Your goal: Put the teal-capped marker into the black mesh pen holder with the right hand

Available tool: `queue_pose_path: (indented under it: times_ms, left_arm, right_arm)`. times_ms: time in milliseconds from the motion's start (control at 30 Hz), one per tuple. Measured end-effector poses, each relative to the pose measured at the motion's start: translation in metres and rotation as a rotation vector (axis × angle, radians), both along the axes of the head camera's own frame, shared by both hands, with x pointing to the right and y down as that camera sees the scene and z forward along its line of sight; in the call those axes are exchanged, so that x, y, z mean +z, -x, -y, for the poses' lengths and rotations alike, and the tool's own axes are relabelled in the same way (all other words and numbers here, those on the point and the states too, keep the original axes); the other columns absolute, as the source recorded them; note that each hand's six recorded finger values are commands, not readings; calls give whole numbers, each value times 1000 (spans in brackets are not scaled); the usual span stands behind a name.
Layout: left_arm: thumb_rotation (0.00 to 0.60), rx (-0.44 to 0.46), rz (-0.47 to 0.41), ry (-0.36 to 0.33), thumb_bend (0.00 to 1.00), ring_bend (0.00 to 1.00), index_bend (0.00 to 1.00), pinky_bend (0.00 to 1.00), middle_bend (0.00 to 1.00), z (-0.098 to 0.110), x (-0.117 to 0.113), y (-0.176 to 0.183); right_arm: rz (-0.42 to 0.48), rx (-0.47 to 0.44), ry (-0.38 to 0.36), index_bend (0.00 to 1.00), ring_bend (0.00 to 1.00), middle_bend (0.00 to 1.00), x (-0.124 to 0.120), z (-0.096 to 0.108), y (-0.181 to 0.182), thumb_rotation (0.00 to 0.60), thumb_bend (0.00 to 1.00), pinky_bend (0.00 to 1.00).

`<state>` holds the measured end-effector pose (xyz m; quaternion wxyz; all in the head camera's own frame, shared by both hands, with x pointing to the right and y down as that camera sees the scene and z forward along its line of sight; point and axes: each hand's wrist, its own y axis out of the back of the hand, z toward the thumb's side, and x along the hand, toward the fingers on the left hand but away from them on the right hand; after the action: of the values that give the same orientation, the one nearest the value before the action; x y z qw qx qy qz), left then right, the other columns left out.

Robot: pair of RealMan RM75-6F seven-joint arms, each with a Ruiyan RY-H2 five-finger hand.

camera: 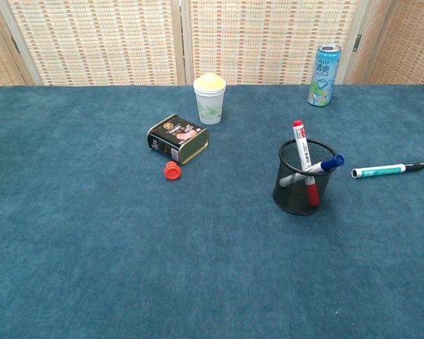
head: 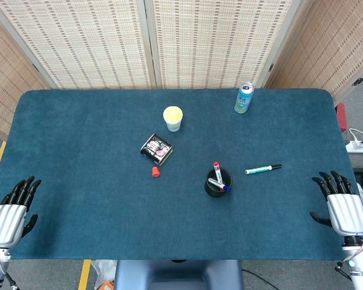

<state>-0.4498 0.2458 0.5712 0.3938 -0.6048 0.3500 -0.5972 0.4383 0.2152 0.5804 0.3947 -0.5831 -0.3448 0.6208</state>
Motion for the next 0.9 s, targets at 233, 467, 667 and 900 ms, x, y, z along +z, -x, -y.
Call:
queue_pose_path:
  times_ms: [233,467,667,900]
  left_arm:
    - [600,-1,0,19,302,50,21,268,0,-1,2,0]
    - [600,-2,3,37,302,50,21,269,0,0,6,0]
    - [600,8,3,46,302,50,21,270,0,-1,7,-3]
    - [600,17,3,54,302,50,21,270,0,-3,9,-6]
  right_arm:
    - [-30,-27,-19,296,169,206,6,4,-1,600,0,218]
    - [-52,-75,-40,421,206,243,32,27,-5,600,0,246]
    - [-38,-120,-41,435,206,243,63,53,2,600,0,241]
    - [-27,-168,-35,436,203,243,95,70,19,600,0,224]
